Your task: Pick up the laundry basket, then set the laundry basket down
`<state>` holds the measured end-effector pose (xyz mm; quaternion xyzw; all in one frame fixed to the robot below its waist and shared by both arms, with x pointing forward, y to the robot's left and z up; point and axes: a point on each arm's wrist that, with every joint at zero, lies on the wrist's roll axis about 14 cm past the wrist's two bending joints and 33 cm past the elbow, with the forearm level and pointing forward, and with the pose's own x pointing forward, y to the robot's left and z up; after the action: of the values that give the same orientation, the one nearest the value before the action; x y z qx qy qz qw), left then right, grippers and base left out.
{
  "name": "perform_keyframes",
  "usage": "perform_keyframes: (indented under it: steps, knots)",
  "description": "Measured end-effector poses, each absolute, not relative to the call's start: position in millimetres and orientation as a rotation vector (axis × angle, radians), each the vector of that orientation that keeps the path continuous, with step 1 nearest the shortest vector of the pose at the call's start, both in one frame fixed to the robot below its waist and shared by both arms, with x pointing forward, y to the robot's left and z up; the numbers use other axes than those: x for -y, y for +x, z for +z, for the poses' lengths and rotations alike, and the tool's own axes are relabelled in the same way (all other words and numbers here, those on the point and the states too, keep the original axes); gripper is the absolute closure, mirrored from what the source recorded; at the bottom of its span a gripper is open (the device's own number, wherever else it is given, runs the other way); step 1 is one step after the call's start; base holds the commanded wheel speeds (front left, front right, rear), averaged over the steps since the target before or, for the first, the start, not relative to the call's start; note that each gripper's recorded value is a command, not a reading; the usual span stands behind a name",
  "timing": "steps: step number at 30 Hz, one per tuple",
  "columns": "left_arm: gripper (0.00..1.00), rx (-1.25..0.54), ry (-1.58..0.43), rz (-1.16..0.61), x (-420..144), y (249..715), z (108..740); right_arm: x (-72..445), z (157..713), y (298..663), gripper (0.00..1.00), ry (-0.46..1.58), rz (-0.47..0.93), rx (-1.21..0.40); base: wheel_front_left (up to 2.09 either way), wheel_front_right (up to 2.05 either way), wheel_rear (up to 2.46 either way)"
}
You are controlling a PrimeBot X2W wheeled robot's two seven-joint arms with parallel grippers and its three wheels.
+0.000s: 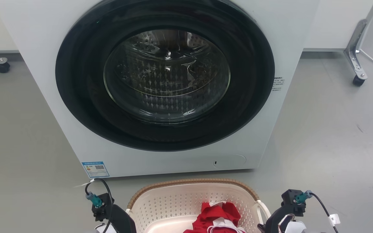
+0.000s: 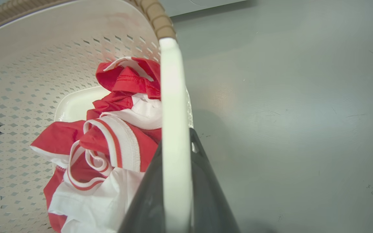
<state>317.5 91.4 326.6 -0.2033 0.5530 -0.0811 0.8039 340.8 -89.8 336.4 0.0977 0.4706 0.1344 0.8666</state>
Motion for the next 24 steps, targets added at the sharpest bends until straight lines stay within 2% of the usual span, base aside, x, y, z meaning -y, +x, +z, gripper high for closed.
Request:
perform_keyframes:
  steps: [24]
  knots:
    - [1.00, -1.151, -0.423, -0.118, -94.0, 333.9, 305.8, 88.7, 318.0, 357.7, 1.00, 0.211, 0.275, -0.947, 0.00, 0.00, 0.00]
